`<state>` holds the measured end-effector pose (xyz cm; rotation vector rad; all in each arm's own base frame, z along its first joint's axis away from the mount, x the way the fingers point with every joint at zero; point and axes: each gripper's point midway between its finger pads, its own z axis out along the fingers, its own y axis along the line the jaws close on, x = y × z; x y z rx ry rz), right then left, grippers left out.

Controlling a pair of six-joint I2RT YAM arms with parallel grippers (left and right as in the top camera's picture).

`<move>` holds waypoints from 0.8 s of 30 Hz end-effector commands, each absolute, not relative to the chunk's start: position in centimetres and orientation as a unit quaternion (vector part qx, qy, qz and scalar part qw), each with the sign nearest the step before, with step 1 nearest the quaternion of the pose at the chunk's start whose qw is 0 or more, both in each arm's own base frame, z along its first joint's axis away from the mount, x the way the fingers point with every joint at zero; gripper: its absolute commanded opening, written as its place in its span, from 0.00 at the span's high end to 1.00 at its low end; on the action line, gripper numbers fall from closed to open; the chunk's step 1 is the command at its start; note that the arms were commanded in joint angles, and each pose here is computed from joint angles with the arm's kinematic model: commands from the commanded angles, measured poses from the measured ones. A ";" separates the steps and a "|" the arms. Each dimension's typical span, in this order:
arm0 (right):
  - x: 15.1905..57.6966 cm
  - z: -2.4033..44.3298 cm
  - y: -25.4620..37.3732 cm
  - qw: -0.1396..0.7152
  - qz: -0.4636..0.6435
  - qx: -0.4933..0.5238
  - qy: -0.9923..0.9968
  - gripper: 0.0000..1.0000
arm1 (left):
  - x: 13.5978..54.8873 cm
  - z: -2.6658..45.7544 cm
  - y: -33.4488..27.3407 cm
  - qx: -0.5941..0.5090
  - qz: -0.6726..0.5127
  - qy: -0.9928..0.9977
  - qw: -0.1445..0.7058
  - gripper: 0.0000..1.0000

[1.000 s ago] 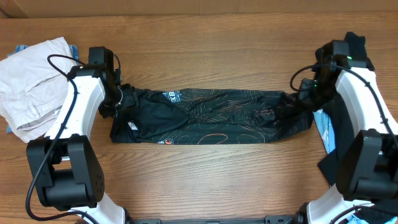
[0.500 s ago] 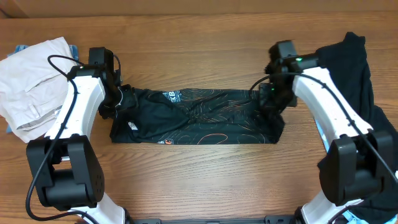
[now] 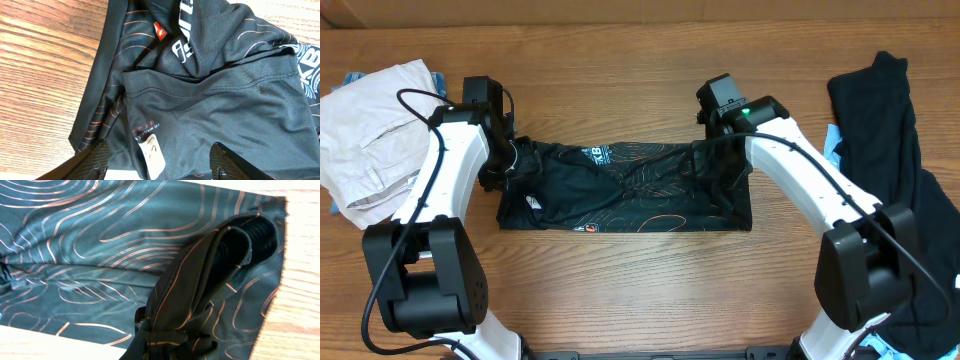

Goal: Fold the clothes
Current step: 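Fold the strip's right end leftward with the right gripper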

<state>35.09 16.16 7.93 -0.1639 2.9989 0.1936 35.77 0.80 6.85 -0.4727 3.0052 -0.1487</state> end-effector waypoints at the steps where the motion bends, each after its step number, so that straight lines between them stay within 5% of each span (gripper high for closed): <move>1: 35.8 8.6 18.0 0.080 0.089 -0.061 0.991 0.96 | 36.3 7.2 0.8 -0.142 -0.044 0.987 0.055 0.32; 24: 35.4 8.5 20.0 0.079 0.127 -0.076 0.986 0.87 | 36.3 7.2 0.8 -0.142 -0.044 0.987 0.055 0.32</move>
